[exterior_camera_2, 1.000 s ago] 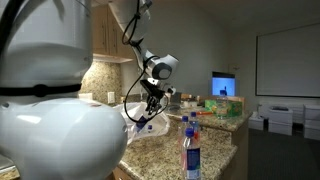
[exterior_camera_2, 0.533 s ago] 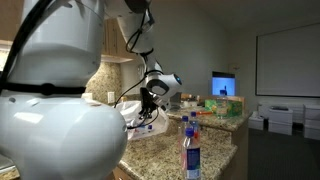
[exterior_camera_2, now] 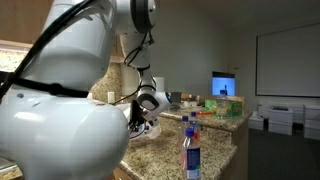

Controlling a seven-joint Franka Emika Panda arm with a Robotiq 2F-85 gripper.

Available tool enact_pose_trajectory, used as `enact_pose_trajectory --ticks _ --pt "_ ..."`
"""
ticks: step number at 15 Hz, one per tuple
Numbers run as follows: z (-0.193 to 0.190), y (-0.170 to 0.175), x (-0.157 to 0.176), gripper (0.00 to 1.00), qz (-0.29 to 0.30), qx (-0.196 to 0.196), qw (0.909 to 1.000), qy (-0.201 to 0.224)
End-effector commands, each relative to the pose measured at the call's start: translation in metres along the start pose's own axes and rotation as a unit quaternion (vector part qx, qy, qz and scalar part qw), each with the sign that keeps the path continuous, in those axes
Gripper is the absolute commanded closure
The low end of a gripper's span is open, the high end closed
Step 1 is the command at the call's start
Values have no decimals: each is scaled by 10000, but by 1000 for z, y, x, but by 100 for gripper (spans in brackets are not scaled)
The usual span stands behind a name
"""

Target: Pick up the bottles from the counter and put them in the plastic bag

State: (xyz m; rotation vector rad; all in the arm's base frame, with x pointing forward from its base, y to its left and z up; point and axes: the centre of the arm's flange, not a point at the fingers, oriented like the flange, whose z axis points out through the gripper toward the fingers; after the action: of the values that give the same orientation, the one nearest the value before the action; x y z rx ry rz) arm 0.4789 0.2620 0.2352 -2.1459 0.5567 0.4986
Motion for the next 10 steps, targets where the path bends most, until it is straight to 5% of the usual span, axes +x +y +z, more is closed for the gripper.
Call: enact_pose_trajectory --ticks 1,2,4,10 --pt "20 19 3 79 -37 6 9999 -110" --pt "21 25 4 45 -42 -21 9999 -94" --pt "23 35 8 49 -77 -65 9999 -69" --pt "22 51 19 13 -322 -123 9993 154"
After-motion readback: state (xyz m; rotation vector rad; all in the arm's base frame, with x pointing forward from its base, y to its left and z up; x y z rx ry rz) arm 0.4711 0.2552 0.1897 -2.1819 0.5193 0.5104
